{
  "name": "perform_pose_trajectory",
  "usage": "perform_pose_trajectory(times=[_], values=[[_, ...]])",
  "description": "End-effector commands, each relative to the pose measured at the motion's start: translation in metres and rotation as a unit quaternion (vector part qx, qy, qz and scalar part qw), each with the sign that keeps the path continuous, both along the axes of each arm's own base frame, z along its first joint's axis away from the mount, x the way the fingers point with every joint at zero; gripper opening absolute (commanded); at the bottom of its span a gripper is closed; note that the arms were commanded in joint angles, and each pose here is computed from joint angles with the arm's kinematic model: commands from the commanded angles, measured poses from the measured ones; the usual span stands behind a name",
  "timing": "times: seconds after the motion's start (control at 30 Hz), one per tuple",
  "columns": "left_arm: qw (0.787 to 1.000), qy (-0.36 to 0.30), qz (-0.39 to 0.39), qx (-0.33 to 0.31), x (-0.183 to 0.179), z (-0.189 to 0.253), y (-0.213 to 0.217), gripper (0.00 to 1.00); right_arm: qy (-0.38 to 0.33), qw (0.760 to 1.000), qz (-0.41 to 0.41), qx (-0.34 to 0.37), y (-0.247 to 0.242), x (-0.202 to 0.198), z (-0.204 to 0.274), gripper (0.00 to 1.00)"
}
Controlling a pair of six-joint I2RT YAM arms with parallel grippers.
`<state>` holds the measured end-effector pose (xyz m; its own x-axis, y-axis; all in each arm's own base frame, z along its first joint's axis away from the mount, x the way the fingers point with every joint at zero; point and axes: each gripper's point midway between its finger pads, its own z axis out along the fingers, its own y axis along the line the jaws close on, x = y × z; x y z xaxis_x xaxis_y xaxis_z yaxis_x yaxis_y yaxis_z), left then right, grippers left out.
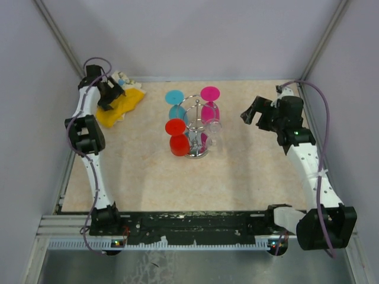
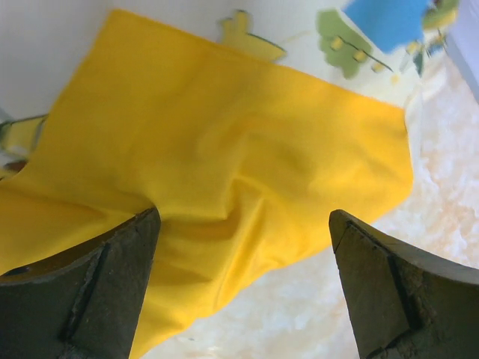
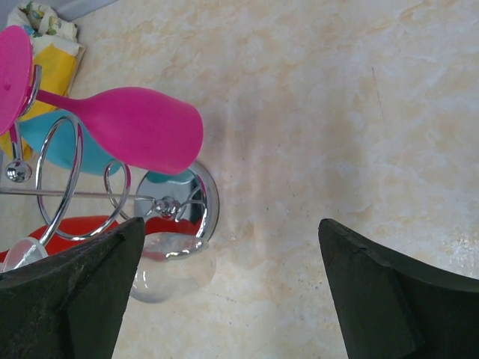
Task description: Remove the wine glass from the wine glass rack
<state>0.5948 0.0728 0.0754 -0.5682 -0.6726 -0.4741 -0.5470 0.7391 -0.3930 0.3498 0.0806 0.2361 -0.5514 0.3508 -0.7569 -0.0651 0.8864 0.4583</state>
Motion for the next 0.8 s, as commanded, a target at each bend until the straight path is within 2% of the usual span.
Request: perform_pose_trajectory(times=[0.0,0.17,0.33,0.4,0.47,0.57,0.67,0.77], values=[[0.998,0.052,-0.037,-0.017,-0.014,-0.011,-0.043,1.0,-0.047,0.999,-0.001,0.007,0.002,-0.006,0.023,0.99],[0.998,0.042,-0.044,0.02,-0.027,0.005,-0.058,1.0,-0.041,0.999,0.002,0.009,0.003,-0.009,0.015,0.99],[0.997,0.006,-0.019,0.07,-0.024,0.048,-0.044,1.0,-0.034,0.999,0.015,0.018,0.009,-0.009,0.01,0.99],[0.991,-0.02,-0.011,0.134,-0.023,0.078,-0.042,1.0,-0.033,0.999,0.014,0.018,0.009,-0.009,0.009,0.99],[0.985,-0.047,-0.025,0.163,-0.019,0.1,-0.056,1.0,-0.032,0.999,0.013,0.019,0.008,-0.009,0.008,0.99],[0.986,-0.066,-0.075,0.13,-0.011,0.096,-0.093,1.0,-0.041,0.999,0.021,0.024,0.011,-0.008,0.01,0.99],[0.99,-0.054,-0.112,0.064,-0.003,0.066,-0.119,1.0,-0.039,0.999,0.026,0.028,0.014,-0.009,0.011,0.99],[0.99,-0.037,-0.133,0.025,0.0,0.038,-0.135,1.0,-0.036,0.999,0.02,0.017,0.009,-0.013,0.011,0.99]])
